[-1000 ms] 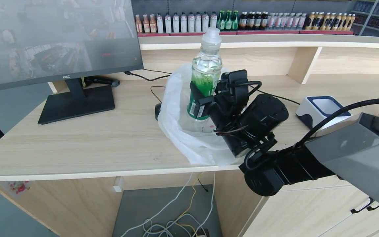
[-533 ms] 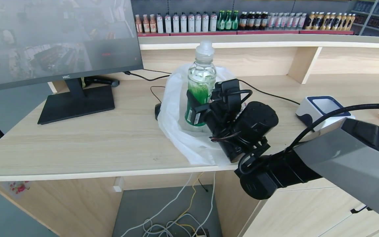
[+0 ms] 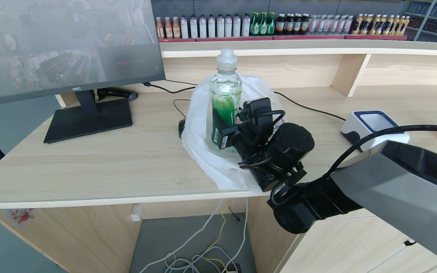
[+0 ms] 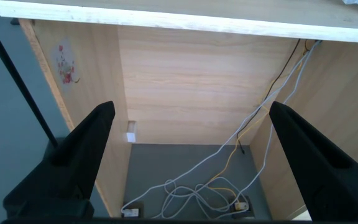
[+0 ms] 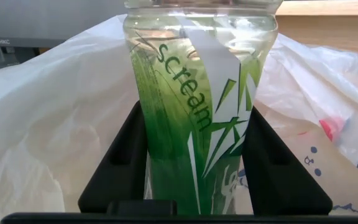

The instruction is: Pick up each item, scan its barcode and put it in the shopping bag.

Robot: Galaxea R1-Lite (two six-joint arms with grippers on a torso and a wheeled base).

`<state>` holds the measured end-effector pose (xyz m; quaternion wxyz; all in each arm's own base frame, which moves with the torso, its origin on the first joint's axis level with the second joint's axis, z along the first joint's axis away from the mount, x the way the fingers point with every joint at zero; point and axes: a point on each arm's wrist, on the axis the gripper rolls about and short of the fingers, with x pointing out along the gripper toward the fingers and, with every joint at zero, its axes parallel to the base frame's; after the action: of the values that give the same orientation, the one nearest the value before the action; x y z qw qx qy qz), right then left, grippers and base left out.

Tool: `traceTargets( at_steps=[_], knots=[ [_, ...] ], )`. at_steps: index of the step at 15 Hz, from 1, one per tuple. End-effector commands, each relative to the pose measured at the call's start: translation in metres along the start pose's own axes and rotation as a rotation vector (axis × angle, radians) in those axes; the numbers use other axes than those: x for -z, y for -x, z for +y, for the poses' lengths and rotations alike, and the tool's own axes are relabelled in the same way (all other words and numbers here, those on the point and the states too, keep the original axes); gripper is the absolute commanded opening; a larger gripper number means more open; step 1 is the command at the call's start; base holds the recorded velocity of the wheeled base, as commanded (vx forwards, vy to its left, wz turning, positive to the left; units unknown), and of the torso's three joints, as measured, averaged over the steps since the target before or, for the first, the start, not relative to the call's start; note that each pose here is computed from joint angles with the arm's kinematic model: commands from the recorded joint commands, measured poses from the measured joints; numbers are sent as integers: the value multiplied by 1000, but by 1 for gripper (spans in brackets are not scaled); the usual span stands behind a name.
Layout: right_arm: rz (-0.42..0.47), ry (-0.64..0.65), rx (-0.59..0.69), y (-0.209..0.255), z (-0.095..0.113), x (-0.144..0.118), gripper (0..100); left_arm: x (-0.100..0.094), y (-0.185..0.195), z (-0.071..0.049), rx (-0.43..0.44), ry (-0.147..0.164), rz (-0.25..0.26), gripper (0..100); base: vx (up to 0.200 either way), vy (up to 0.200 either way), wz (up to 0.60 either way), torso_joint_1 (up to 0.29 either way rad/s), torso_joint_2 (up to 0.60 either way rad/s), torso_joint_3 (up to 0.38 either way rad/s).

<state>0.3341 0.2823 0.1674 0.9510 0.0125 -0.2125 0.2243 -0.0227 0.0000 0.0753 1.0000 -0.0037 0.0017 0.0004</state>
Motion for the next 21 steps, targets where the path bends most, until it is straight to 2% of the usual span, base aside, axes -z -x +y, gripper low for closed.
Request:
traceTargets(
  at_steps=[1, 13, 14, 18, 21],
  knots=[
    [10, 2, -3, 0, 1, 4, 0, 0, 0, 0, -1, 0, 0, 100, 0, 0, 0, 0, 0, 0],
    [-8, 5, 3, -3, -2, 1, 0, 0, 0, 0, -1, 0, 0, 100, 0, 0, 0, 0, 0, 0],
    [-7, 5, 5, -3, -2, 1, 100, 0, 0, 0, -1, 0, 0, 100, 0, 0, 0, 0, 0, 0],
    [-10, -4, 4, -1, 0, -1, 100, 0, 0, 0, -1, 0, 0, 100, 0, 0, 0, 0, 0, 0],
    [-7, -6, -1, 6, -1, -11, 100, 0, 0, 0, -1, 0, 0, 100, 0, 0, 0, 0, 0, 0]
  ],
)
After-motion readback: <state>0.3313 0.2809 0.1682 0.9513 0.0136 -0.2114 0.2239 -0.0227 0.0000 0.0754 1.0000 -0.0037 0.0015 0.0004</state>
